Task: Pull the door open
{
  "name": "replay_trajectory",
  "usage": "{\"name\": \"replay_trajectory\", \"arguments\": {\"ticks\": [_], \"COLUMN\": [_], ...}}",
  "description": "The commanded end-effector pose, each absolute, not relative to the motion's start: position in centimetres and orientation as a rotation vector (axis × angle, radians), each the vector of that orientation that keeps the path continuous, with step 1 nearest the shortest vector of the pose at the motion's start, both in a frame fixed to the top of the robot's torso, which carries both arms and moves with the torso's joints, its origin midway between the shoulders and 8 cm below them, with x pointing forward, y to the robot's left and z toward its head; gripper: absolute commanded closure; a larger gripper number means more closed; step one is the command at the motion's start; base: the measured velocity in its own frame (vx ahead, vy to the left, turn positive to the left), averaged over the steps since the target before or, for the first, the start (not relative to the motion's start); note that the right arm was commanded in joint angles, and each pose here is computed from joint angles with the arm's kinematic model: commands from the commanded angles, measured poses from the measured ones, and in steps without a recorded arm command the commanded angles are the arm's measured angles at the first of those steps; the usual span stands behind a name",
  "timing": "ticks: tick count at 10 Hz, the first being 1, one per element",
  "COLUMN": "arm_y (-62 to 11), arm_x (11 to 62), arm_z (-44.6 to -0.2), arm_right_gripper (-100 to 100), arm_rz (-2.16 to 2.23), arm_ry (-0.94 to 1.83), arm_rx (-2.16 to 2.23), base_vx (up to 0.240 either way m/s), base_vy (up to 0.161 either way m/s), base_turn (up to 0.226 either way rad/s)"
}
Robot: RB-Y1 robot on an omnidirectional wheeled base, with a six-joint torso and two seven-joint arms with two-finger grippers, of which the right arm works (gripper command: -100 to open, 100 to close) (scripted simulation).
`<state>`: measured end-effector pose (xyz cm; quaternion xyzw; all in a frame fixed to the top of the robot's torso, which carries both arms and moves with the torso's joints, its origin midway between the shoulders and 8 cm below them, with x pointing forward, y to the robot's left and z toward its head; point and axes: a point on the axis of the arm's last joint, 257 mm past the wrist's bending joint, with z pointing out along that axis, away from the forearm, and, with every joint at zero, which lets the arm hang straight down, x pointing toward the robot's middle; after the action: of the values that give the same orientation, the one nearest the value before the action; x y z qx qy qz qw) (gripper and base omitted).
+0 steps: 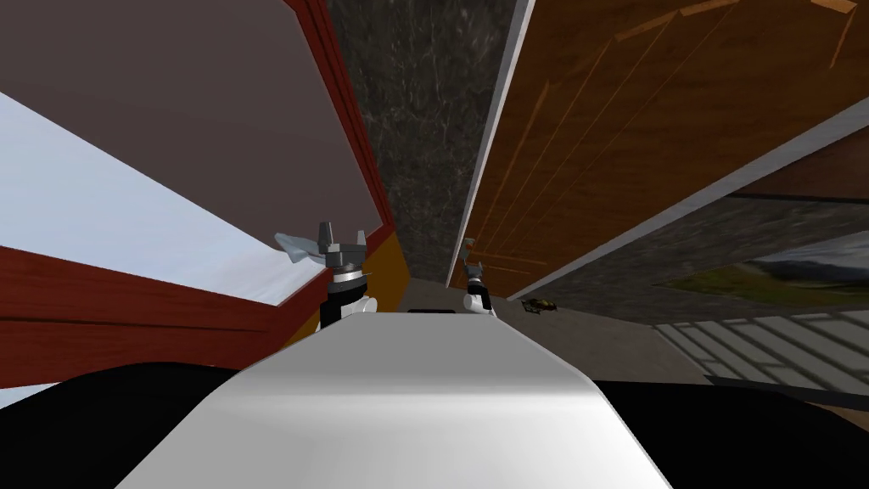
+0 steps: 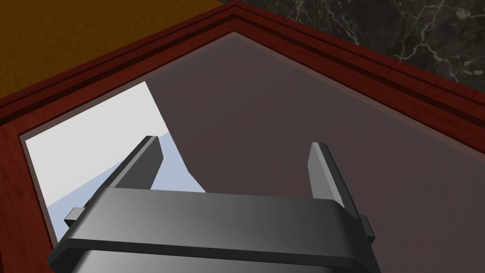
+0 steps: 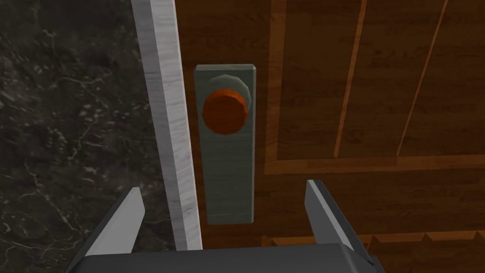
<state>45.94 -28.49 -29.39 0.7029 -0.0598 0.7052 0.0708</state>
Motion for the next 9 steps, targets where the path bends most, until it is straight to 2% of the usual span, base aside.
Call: {"name": "replay_trajectory", "arguments": {"ticks": [1,3,4,9], "arm_y": [-28.5,-30.4,-31.0,-31.4], "arm_x": [45.9,46.3,46.5,46.8], "arm_z": [-29.4,-29.4,-29.4,-29.6], "arm_right_gripper": [-100,-100,-100,-100], "arm_rz": [2.121,2.103,2.098,2.097], "arm_ry": [-0.18,-0.16,-0.167,-0.203], "arm_rx": [2.114,2.105,2.104,2.109], "base_vx": [0.063,0.068,0.151,0.177], "base_vy": [-0.01,0.003,0.021,-0.02], "base_turn": [0.007,-0.153,-0.018,0.078]}}
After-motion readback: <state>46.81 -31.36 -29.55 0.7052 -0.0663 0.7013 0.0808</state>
